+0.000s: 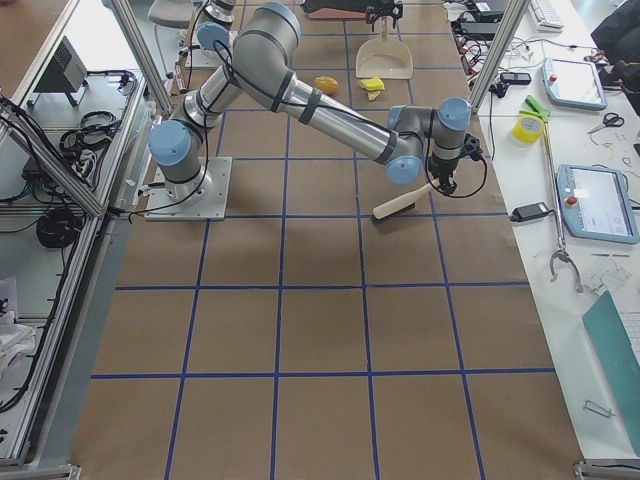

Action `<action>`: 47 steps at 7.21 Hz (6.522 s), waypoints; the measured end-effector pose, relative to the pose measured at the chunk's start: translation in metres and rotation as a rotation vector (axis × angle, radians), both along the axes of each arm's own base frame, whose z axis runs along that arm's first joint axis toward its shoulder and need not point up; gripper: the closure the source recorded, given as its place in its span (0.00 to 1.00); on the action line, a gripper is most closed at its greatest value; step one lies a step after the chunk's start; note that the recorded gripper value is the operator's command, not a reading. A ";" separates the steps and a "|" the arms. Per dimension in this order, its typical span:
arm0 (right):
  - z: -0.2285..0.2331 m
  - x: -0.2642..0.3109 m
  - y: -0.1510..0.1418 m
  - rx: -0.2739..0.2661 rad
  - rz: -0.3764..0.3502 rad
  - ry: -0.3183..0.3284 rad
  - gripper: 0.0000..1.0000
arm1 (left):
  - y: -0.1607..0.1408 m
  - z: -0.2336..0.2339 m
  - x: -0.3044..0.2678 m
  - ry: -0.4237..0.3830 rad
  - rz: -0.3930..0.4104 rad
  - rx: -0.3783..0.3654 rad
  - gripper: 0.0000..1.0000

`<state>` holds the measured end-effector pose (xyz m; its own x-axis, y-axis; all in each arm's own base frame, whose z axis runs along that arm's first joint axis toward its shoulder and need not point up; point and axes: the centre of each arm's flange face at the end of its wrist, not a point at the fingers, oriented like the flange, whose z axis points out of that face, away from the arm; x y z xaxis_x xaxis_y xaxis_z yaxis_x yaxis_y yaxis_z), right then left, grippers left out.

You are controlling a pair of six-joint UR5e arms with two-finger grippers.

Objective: Sweep and dump trash into bin
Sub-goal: 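Lower the dustpan flat beside the debris with the left gripper, then carry the white brush with the right gripper toward the dustpan, then sweep the sponge and wrapper into the dustpan with the right gripper's brush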

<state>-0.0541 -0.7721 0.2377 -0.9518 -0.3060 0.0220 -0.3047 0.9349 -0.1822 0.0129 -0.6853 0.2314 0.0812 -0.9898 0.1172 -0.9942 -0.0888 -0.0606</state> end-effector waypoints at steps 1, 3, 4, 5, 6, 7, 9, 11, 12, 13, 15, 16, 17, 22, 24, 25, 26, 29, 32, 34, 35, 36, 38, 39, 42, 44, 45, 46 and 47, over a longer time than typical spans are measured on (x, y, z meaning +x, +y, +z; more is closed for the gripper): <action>-0.001 0.000 0.000 -0.001 0.006 -0.002 0.71 | -0.001 0.000 0.000 0.000 0.001 -0.003 1.00; -0.006 -0.001 0.000 -0.002 0.041 0.002 0.65 | -0.003 0.004 0.000 0.000 -0.038 -0.017 1.00; -0.007 -0.002 0.000 -0.001 0.051 0.003 0.57 | -0.004 0.008 0.000 -0.010 -0.076 -0.031 1.00; -0.008 -0.004 0.000 -0.001 0.053 0.003 0.53 | -0.004 0.016 0.001 -0.024 -0.107 -0.049 1.00; -0.008 -0.006 0.000 -0.001 0.053 0.002 0.47 | -0.003 0.025 0.001 -0.041 -0.137 -0.062 1.00; -0.007 -0.007 0.000 -0.004 0.052 0.003 0.45 | -0.001 0.034 0.002 -0.068 -0.167 -0.068 1.00; 0.004 -0.012 -0.001 -0.019 0.044 0.003 0.59 | 0.012 0.048 -0.002 -0.109 -0.196 -0.058 1.00; 0.005 -0.020 0.001 -0.023 0.040 -0.010 0.65 | 0.026 0.056 -0.017 -0.127 -0.216 -0.050 1.00; 0.003 -0.021 0.002 -0.021 0.039 -0.016 0.63 | 0.031 0.061 -0.027 -0.132 -0.231 -0.054 1.00; 0.002 -0.021 0.002 -0.020 0.037 -0.019 0.64 | 0.034 0.062 -0.034 -0.134 -0.241 -0.052 1.00; 0.000 -0.020 0.001 -0.023 0.037 -0.037 0.85 | 0.043 0.051 -0.041 -0.145 -0.245 -0.023 1.00; 0.003 -0.019 0.000 -0.029 0.034 -0.041 0.94 | 0.046 0.046 -0.047 -0.152 -0.249 -0.012 1.00; 0.009 -0.020 0.000 -0.034 0.026 -0.038 0.98 | 0.047 0.045 -0.055 -0.158 -0.257 -0.010 1.00; 0.067 0.070 0.013 -0.007 -0.215 -0.075 1.00 | 0.055 0.039 -0.067 -0.183 -0.205 0.019 1.00; 0.080 0.185 0.029 -0.004 -0.370 -0.084 1.00 | 0.060 0.037 -0.070 -0.198 -0.144 0.033 1.00; 0.080 0.231 0.037 -0.008 -0.450 -0.109 1.00 | 0.063 0.036 -0.069 -0.214 -0.116 0.041 1.00; 0.077 0.268 0.042 -0.025 -0.530 -0.138 1.00 | 0.066 0.034 -0.068 -0.221 -0.085 0.043 1.00; 0.043 0.344 0.051 -0.085 -0.654 -0.180 1.00 | 0.066 0.026 -0.069 -0.217 -0.031 0.044 1.00; 0.020 0.375 0.056 -0.091 -0.636 -0.187 1.00 | 0.066 0.021 -0.074 -0.209 -0.011 0.045 1.00; 0.014 0.382 0.057 -0.097 -0.590 -0.180 1.00 | 0.066 0.018 -0.079 -0.210 -0.018 0.048 1.00; 0.009 0.389 0.058 -0.099 -0.576 -0.182 1.00 | 0.066 0.018 -0.080 -0.210 -0.019 0.048 1.00; 0.005 0.401 0.059 -0.104 -0.567 -0.189 1.00 | 0.066 0.017 -0.081 -0.210 -0.019 0.050 1.00; 0.002 0.423 0.059 -0.111 -0.593 -0.213 1.00 | 0.066 0.016 -0.081 -0.210 -0.020 0.051 1.00; 0.001 0.435 0.059 -0.112 -0.617 -0.228 1.00 | 0.066 0.016 -0.081 -0.211 -0.021 0.051 1.00; 0.003 0.479 0.058 -0.123 -0.656 -0.279 1.00 | 0.066 0.017 -0.081 -0.211 -0.023 0.051 1.00; 0.008 0.503 0.065 -0.126 -0.660 -0.302 1.00 | 0.065 0.016 -0.081 -0.209 -0.023 0.051 1.00; 0.010 0.509 0.068 -0.123 -0.670 -0.311 1.00 | 0.065 0.016 -0.081 -0.209 -0.024 0.050 1.00; 0.013 0.510 0.070 -0.119 -0.664 -0.314 1.00 | 0.065 0.016 -0.081 -0.209 -0.024 0.049 1.00; 0.020 0.504 0.070 -0.113 -0.649 -0.303 1.00 | 0.065 0.016 -0.081 -0.210 -0.025 0.048 1.00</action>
